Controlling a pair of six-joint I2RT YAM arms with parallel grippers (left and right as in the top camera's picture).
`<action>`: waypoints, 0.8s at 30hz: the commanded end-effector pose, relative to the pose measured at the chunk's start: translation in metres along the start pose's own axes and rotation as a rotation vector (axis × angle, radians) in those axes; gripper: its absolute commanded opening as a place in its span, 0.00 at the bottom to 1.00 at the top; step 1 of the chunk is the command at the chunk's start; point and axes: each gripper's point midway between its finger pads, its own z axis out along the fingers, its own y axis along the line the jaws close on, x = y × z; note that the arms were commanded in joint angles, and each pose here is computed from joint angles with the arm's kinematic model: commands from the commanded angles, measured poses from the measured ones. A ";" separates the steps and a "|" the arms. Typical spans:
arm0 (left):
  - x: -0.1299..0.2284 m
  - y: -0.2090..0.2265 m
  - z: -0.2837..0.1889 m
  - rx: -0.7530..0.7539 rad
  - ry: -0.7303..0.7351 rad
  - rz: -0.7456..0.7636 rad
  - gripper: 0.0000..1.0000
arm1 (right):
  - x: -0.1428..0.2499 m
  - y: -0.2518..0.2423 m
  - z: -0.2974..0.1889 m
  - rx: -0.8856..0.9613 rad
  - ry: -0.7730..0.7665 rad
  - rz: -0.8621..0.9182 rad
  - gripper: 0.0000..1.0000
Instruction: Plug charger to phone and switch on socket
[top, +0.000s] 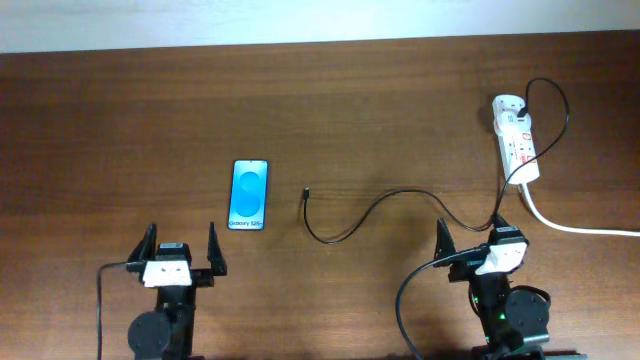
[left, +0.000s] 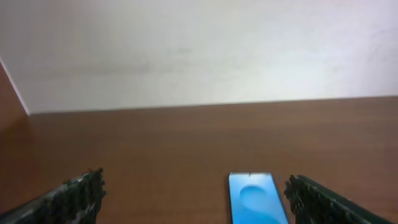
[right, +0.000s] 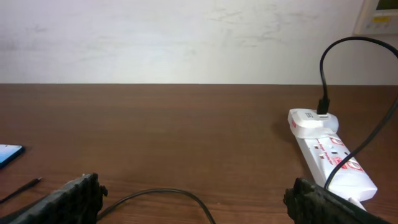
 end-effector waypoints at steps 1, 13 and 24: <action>-0.014 -0.007 0.000 0.040 -0.060 0.023 0.99 | -0.005 0.014 -0.001 -0.077 -0.016 0.006 0.98; -0.081 -0.033 0.031 0.242 0.092 0.001 0.99 | -0.087 0.027 -0.005 -0.125 0.050 0.061 0.99; -0.110 -0.064 0.107 0.486 0.486 -0.129 0.99 | -0.142 0.030 0.015 -0.083 0.536 0.086 0.98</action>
